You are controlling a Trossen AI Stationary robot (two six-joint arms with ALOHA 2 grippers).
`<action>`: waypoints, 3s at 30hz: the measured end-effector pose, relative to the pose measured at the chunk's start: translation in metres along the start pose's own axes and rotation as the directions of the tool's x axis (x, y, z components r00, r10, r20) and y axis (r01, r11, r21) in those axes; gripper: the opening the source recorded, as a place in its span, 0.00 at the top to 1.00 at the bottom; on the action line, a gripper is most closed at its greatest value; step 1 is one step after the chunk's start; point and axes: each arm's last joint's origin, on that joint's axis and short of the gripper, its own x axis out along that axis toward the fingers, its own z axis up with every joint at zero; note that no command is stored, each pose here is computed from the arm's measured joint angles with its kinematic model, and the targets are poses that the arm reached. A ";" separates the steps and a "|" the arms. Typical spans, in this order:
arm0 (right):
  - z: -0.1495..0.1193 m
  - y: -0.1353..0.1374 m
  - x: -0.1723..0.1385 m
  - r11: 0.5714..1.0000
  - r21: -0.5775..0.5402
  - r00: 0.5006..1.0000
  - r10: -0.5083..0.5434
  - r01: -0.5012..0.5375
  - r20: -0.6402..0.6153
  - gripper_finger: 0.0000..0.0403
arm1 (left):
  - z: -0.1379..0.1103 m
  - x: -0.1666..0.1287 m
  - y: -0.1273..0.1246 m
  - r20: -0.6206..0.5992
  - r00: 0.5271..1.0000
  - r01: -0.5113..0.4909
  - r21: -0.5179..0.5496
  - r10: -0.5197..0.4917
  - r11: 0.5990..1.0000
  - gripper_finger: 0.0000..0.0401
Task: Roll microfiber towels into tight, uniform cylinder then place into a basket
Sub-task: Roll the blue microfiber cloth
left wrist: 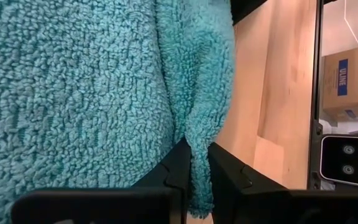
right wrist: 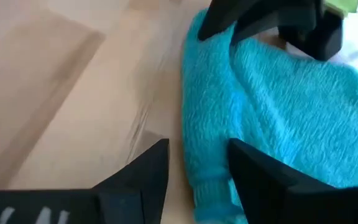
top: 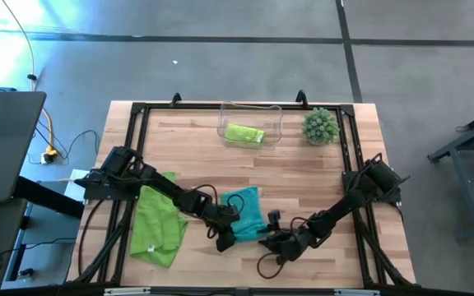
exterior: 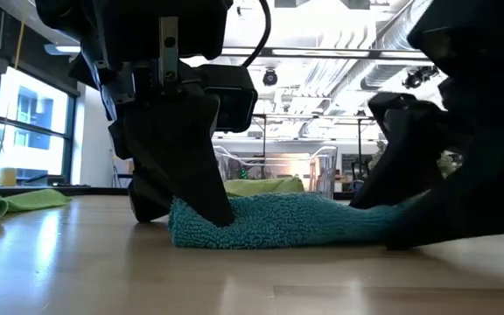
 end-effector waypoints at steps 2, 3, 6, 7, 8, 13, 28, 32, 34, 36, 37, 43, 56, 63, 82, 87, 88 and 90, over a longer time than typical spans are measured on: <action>-0.001 -0.004 0.002 0.998 0.055 1.000 0.001 0.000 -0.023 0.61 | 0.000 0.000 0.000 0.000 1.000 0.000 0.000 0.000 1.000 0.92; -0.002 -0.005 0.002 0.997 0.076 0.999 0.000 0.002 -0.036 0.61 | 0.000 0.000 0.000 0.000 1.000 0.000 0.000 0.000 1.000 0.92; -0.002 -0.009 0.004 0.992 0.125 0.998 0.013 -0.006 -0.055 0.61 | 0.000 0.000 0.000 0.000 1.000 0.001 0.000 -0.001 1.000 0.92; -0.002 -0.010 0.004 0.991 0.136 0.998 0.018 -0.010 -0.058 0.61 | 0.000 0.000 0.000 0.000 1.000 0.001 0.000 -0.001 1.000 0.92; -0.002 -0.010 0.005 0.989 0.149 0.998 0.019 -0.010 -0.061 0.62 | 0.000 0.000 0.000 0.000 1.000 0.001 0.001 -0.001 1.000 0.92; -0.005 -0.011 0.005 0.978 0.207 0.995 0.025 -0.005 -0.095 0.70 | 0.000 -0.002 -0.002 0.003 1.000 0.010 0.016 -0.010 1.000 0.90; -0.006 -0.026 0.011 0.880 0.466 0.974 0.178 -0.093 -0.141 0.99 | 0.003 -0.025 -0.016 -0.009 0.999 0.044 0.234 -0.043 0.971 0.70; -0.001 -0.039 0.012 0.792 0.582 0.943 0.309 -0.184 -0.122 0.99 | 0.004 -0.038 -0.026 0.009 0.999 0.036 0.334 -0.041 0.942 0.69; 0.001 -0.046 0.013 0.744 0.634 0.926 0.360 -0.211 -0.114 0.99 | 0.002 -0.045 -0.032 0.011 0.999 0.037 0.389 -0.044 0.921 0.69; 0.002 -0.053 0.014 0.690 0.690 0.910 0.399 -0.220 -0.109 0.99 | 0.000 -0.049 -0.039 0.025 0.998 0.039 0.451 -0.056 0.892 0.69; 0.002 -0.057 0.016 0.661 0.718 0.904 0.413 -0.218 -0.106 1.00 | -0.003 -0.051 -0.043 0.033 0.998 0.032 0.487 -0.054 0.873 0.69; -0.001 -0.076 0.023 0.508 0.840 0.873 0.480 -0.190 -0.093 1.00 | -0.028 -0.046 -0.067 0.168 0.986 -0.126 0.707 0.008 0.695 0.69; -0.006 -0.105 0.031 0.327 0.933 0.826 0.560 -0.150 -0.064 1.00 | -0.049 -0.023 -0.070 0.461 0.870 -0.478 0.697 0.176 0.535 0.66; -0.008 -0.111 0.033 0.308 0.940 0.820 0.570 -0.149 -0.057 1.00 | -0.048 -0.007 -0.055 0.460 0.856 -0.510 0.680 0.235 0.527 0.59; -0.006 -0.111 0.032 0.377 0.899 0.813 0.581 -0.223 -0.042 0.87 | -0.027 0.008 -0.021 0.362 0.889 -0.451 0.585 0.281 0.674 0.57; 0.000 -0.119 0.025 0.423 0.867 0.819 0.573 -0.263 -0.031 0.74 | -0.027 0.009 -0.020 0.340 0.899 -0.426 0.542 0.276 0.724 0.57; 0.001 -0.122 0.022 0.427 0.861 0.815 0.579 -0.276 -0.026 0.72 | -0.027 0.009 -0.020 0.337 0.900 -0.424 0.537 0.275 0.729 0.57; 0.006 -0.131 0.013 0.431 0.849 0.799 0.601 -0.307 -0.016 0.68 | -0.028 0.009 -0.020 0.331 0.903 -0.417 0.529 0.273 0.740 0.57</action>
